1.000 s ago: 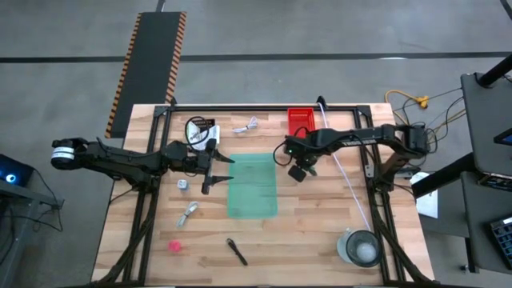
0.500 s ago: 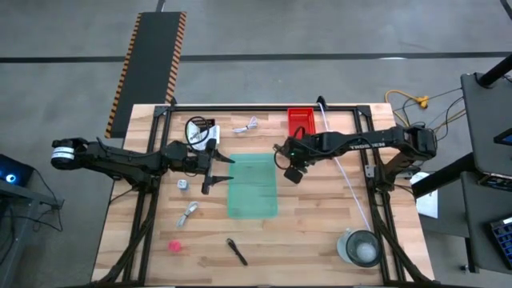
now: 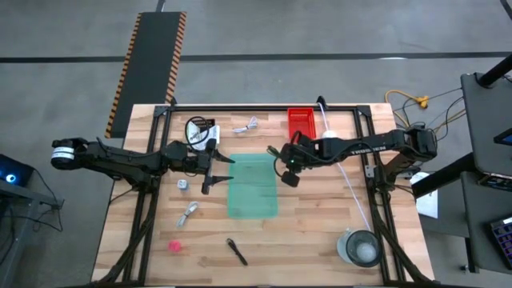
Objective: Pick and place items into bin
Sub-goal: Put the green charger cable into the blue bin
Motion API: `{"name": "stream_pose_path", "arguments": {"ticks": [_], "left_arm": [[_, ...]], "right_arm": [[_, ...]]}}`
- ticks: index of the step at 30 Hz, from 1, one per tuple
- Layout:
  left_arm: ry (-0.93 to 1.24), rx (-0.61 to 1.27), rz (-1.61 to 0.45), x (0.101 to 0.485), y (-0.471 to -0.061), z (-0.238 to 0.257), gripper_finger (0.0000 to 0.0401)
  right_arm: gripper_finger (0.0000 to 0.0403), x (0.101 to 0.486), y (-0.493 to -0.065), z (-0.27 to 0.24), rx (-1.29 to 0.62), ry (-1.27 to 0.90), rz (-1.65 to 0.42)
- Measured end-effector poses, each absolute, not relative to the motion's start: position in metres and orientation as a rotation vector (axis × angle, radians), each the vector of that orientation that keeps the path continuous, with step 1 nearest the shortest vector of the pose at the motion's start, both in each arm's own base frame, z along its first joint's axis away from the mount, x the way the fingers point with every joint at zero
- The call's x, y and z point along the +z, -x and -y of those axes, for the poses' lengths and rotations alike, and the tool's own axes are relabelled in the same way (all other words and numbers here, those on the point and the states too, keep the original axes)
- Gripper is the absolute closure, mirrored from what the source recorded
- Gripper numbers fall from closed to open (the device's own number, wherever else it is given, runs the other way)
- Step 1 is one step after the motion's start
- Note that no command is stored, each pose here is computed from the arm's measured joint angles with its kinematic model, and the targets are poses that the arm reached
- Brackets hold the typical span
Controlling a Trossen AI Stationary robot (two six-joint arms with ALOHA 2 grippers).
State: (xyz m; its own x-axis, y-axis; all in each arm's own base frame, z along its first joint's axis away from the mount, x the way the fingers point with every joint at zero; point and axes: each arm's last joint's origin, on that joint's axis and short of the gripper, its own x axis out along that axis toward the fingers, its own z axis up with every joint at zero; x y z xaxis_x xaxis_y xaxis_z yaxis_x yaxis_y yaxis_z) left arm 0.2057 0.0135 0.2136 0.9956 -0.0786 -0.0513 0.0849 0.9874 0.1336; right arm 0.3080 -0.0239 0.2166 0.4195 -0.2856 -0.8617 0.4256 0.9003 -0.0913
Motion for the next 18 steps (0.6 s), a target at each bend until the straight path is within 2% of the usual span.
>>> {"name": "stream_pose_path", "arguments": {"ticks": [18], "left_arm": [[-0.132, -0.082, -0.046, 0.214, -0.206, -0.014, 0.0163]], "right_arm": [[0.0372, 0.232, -0.331, -0.004, -0.268, 0.004, -0.798]]}}
